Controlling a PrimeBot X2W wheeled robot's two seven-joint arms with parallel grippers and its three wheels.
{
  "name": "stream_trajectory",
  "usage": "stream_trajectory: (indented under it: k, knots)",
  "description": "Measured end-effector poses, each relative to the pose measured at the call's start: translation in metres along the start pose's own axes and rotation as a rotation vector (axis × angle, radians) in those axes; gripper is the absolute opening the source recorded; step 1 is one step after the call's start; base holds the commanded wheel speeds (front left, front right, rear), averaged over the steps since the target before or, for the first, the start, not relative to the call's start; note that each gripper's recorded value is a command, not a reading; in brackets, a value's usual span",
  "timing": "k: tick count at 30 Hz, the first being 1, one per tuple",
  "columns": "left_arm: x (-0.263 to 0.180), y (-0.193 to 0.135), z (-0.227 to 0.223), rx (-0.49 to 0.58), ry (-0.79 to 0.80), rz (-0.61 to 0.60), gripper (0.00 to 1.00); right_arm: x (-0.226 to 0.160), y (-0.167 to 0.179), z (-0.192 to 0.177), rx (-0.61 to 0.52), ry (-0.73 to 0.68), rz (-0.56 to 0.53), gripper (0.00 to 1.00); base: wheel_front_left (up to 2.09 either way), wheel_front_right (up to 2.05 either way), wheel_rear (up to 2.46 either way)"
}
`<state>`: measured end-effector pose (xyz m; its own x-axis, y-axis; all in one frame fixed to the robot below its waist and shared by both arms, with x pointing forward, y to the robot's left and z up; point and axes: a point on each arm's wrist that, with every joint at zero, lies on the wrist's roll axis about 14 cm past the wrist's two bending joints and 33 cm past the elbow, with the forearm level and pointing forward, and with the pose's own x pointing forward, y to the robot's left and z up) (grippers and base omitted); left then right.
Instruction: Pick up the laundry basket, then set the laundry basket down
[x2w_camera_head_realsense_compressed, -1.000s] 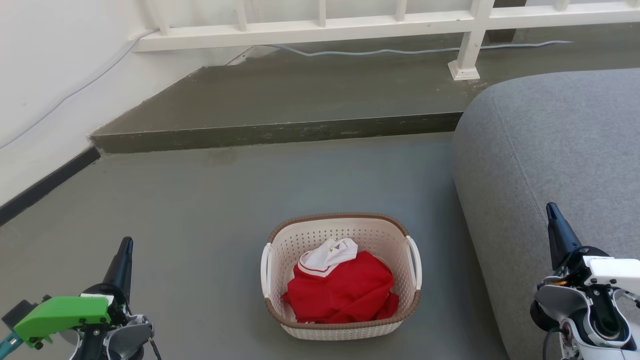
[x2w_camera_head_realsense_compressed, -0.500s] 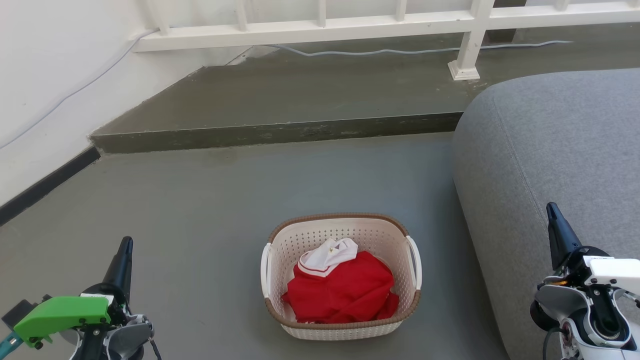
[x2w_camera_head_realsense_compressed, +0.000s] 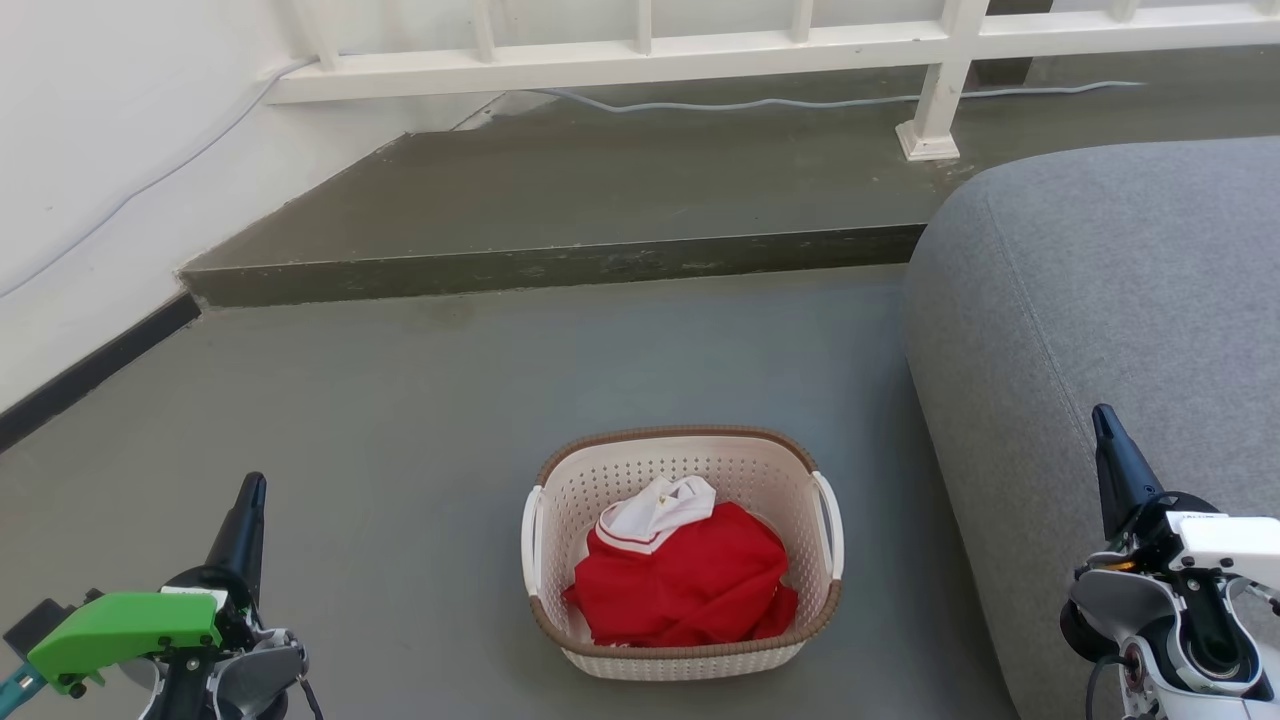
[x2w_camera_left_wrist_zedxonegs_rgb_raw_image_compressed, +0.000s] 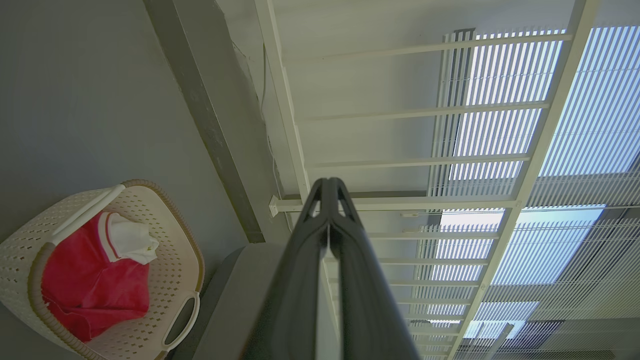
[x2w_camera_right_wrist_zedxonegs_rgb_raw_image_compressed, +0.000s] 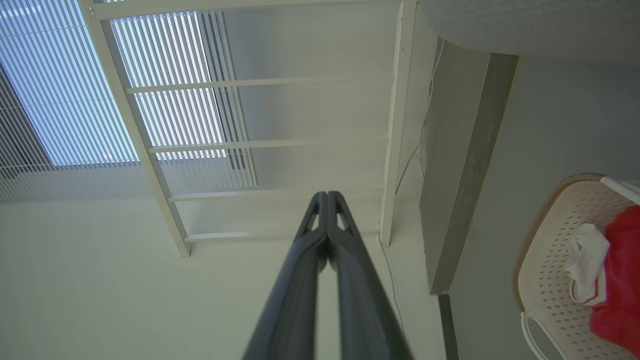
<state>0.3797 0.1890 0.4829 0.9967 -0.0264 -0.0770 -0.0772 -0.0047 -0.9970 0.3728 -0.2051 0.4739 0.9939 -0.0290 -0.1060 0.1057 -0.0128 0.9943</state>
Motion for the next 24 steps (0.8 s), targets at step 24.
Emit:
stream_trajectory:
  k: [24]
  knots:
    - [0.0001, -0.0004, -0.0002, 0.000, 0.000, -0.001, 0.00, 0.0001, 0.0007, 0.0001, 0.000, 0.000, 0.002, 0.00, 0.00, 0.00, 0.00]
